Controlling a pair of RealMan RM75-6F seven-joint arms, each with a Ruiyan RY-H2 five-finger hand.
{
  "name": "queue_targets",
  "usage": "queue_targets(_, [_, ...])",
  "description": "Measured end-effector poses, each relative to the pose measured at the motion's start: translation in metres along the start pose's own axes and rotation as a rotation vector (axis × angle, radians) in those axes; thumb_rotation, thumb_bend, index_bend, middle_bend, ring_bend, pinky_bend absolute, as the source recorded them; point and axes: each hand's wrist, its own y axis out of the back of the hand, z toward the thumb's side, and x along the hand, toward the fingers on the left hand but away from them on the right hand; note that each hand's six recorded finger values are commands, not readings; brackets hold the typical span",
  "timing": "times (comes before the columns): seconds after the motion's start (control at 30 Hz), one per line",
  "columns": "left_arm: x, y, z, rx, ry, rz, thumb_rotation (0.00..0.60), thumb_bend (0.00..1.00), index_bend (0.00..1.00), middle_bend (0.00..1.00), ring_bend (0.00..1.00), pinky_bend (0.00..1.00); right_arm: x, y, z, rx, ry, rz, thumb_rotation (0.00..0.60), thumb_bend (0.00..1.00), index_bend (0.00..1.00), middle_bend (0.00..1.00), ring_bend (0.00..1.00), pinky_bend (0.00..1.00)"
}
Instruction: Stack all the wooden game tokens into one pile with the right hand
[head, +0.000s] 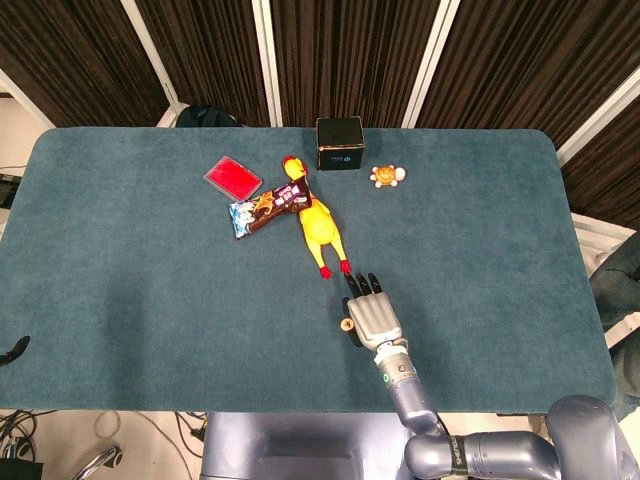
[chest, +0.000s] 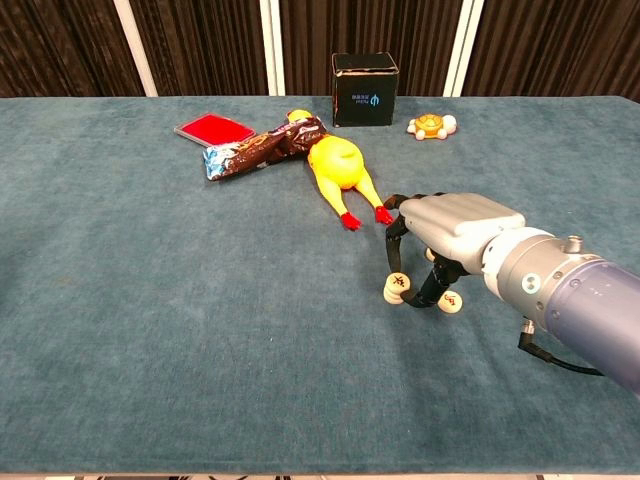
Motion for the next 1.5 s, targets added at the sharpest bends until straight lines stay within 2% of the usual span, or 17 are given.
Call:
queue_targets(0.87, [-0.0006, -0.0006, 0.0002, 0.003, -0.001, -0.002, 0.6, 0.19, 0.12, 0.0, 0.0, 0.16, 0.001, 0.0013, -0.001, 0.012, 0.004, 0.003, 0.6, 0.39, 0.5, 0.0, 0.0, 0.0])
queue_targets(1.2, [-0.0003, -0.0006, 0.0, 0.003, 0.001, -0.003, 0.6, 0.19, 0.12, 0.0, 0.0, 0.16, 0.0003, 0.0019, 0.0035, 0.018, 0.011, 0.003, 0.6, 0.39, 0.43, 0.0, 0.0, 0.0])
queue_targets(1.5, [-0.0003, -0.0012, -0.0005, 0.005, 0.004, -0.006, 0.6, 0.19, 0.12, 0.0, 0.0, 0.16, 0.0007, 0.002, 0.0005, 0.024, 0.003, 0.007, 0.6, 0.39, 0.43, 0.0, 0.0, 0.0])
